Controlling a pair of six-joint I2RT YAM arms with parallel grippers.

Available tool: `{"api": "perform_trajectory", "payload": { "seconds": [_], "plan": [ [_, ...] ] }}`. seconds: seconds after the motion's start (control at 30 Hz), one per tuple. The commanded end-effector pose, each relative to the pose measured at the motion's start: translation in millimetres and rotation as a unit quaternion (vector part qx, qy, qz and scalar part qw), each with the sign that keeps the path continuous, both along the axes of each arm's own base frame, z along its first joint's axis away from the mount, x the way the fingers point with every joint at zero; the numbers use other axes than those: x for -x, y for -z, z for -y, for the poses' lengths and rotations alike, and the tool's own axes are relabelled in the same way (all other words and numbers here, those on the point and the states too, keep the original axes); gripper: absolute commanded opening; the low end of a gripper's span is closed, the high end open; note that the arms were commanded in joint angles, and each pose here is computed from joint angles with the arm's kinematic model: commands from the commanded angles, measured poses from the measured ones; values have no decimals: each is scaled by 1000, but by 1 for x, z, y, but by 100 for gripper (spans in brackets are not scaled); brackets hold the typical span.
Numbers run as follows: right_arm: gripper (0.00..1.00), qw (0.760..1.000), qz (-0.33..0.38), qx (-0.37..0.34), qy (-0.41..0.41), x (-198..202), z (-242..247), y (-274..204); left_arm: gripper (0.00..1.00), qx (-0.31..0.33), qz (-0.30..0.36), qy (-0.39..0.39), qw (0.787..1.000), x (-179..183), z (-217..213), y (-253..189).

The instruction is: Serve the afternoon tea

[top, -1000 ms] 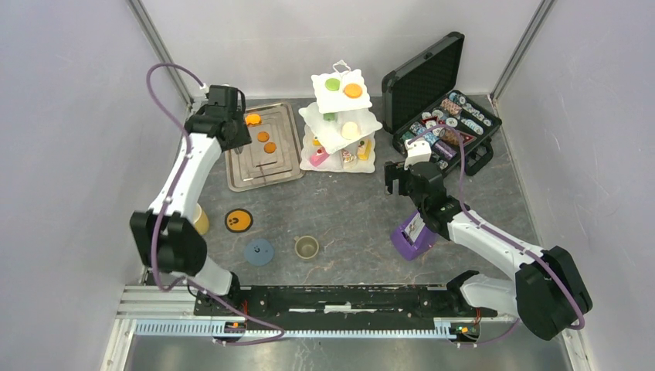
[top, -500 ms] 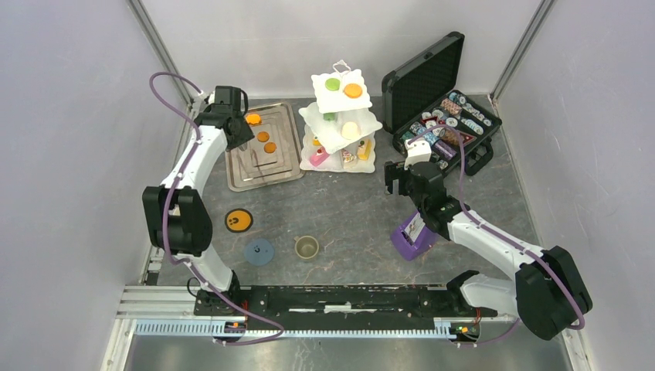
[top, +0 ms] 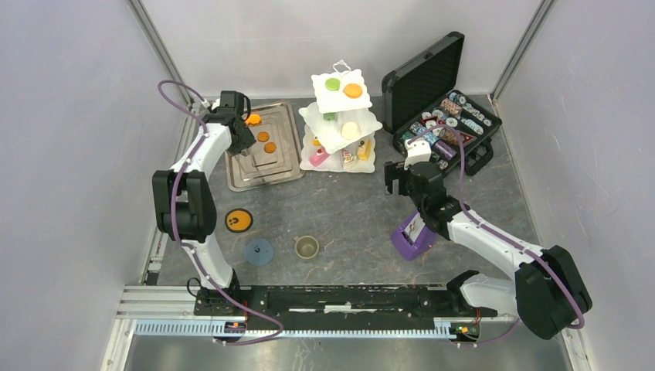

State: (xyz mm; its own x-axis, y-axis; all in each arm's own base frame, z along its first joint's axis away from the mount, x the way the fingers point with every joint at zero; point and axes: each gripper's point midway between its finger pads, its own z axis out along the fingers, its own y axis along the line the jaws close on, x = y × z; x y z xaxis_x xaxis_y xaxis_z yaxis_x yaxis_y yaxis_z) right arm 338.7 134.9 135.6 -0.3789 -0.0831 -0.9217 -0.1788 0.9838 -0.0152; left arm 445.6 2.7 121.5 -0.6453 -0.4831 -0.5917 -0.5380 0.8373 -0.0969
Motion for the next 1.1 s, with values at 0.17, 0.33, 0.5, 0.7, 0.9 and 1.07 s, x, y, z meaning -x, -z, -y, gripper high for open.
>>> {"api": "perform_trajectory", "payload": {
  "seconds": [0.17,0.33,0.5,0.7,0.9,1.07],
  "plan": [
    [98,1000,24,-16,-2,-9,-7,-17,51,1,46,-30,998,-33,-9,-15],
    [98,1000,20,-16,-4,-9,-8,-14,52,0,38,-26,999,-40,-8,-9],
    [98,1000,21,-16,-2,-9,-8,-15,51,-3,29,-20,999,-42,-8,-4],
    [98,1000,21,-16,-3,-9,-8,-15,47,-22,15,-8,1000,-39,-12,-3],
    [98,1000,22,-17,-1,-10,-7,-16,31,-29,9,9,999,-39,-12,-2],
    [98,1000,22,-15,1,-10,-7,-16,15,-30,25,25,999,-41,-10,-20]
  ]
}}
